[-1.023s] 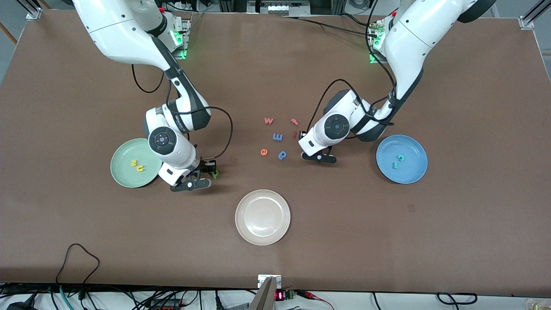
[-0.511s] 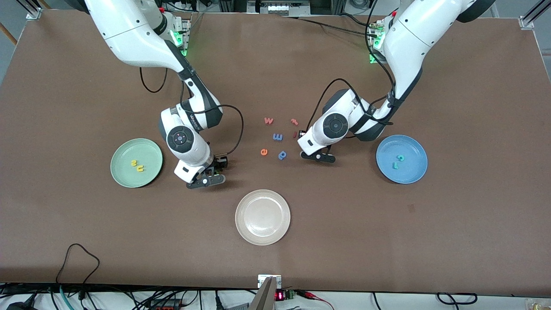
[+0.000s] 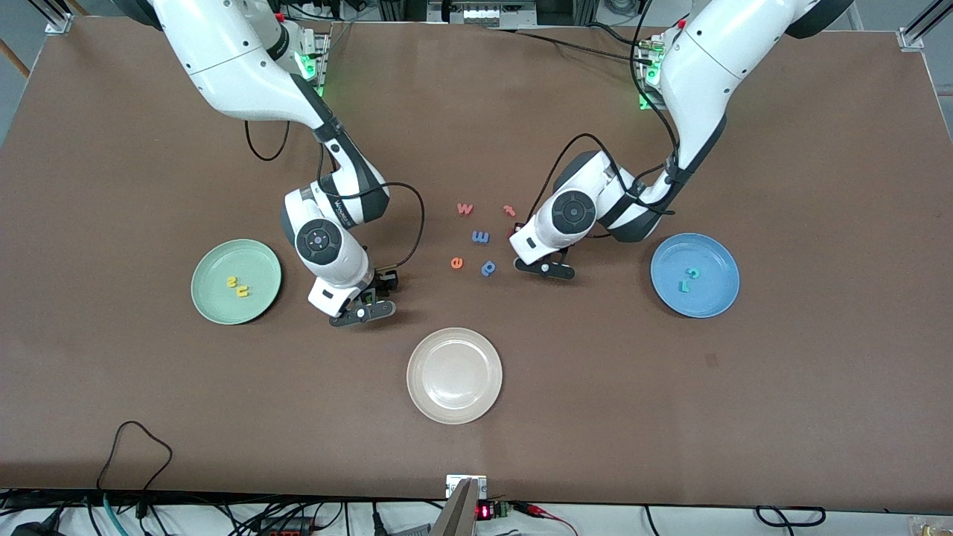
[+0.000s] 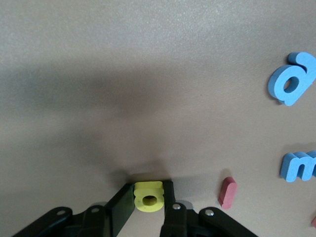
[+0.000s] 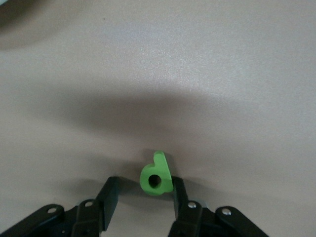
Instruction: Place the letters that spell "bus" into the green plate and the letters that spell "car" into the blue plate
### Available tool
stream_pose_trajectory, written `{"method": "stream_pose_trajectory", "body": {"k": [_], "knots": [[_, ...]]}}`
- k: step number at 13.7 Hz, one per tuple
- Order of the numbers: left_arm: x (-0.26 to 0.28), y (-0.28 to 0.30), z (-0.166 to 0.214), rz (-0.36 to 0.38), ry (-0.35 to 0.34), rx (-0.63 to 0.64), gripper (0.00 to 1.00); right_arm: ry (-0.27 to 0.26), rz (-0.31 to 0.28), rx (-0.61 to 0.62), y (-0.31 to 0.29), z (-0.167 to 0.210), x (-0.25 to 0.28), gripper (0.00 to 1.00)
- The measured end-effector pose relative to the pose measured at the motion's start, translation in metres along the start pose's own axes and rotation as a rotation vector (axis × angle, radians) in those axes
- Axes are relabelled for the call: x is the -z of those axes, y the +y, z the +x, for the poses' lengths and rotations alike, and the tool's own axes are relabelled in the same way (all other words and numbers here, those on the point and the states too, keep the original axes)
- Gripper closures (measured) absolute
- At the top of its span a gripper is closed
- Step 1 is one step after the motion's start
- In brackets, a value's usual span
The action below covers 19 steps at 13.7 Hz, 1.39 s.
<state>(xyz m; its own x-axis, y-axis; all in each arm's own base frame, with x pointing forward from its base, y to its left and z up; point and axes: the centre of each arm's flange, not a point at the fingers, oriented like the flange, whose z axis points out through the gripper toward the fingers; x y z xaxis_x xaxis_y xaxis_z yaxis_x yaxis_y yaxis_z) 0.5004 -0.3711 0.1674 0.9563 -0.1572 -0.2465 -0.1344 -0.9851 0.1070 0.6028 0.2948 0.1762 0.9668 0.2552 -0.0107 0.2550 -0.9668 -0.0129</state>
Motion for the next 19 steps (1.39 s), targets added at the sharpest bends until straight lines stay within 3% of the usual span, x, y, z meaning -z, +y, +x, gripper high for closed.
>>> {"method": "stream_pose_trajectory", "body": {"k": [4, 6, 7, 9, 11, 14, 16, 19], "knots": [[0.0, -0.001, 0.0, 0.001, -0.001, 0.001, 0.7, 0.004, -0.003, 0.0, 0.004, 0.001, 0.0, 0.52], [0.009, -0.011, 0.002, 0.021, -0.018, 0.016, 0.7, 0.009, -0.005, -0.002, 0.006, 0.003, 0.001, 0.67], [0.023, -0.024, 0.005, 0.038, -0.028, 0.035, 0.7, 0.009, -0.005, -0.001, 0.006, 0.003, 0.001, 0.68], [0.07, -0.076, 0.017, 0.069, -0.035, 0.112, 0.7, 0.012, -0.004, -0.001, 0.006, 0.003, 0.002, 0.72], [0.112, -0.165, 0.03, 0.067, -0.027, 0.179, 0.7, 0.013, -0.004, -0.001, 0.006, 0.004, 0.002, 0.72], [0.127, -0.28, 0.036, 0.039, -0.024, 0.244, 0.7, 0.035, -0.01, -0.023, 0.028, 0.013, 0.023, 0.72], [0.12, -0.314, 0.034, 0.085, -0.029, 0.251, 0.7, -0.01, -0.025, -0.045, 0.074, 0.01, 0.052, 0.72], [0.094, -0.328, 0.035, 0.077, -0.046, 0.258, 0.7, -0.089, -0.029, -0.076, 0.164, -0.025, 0.072, 0.72]]}}
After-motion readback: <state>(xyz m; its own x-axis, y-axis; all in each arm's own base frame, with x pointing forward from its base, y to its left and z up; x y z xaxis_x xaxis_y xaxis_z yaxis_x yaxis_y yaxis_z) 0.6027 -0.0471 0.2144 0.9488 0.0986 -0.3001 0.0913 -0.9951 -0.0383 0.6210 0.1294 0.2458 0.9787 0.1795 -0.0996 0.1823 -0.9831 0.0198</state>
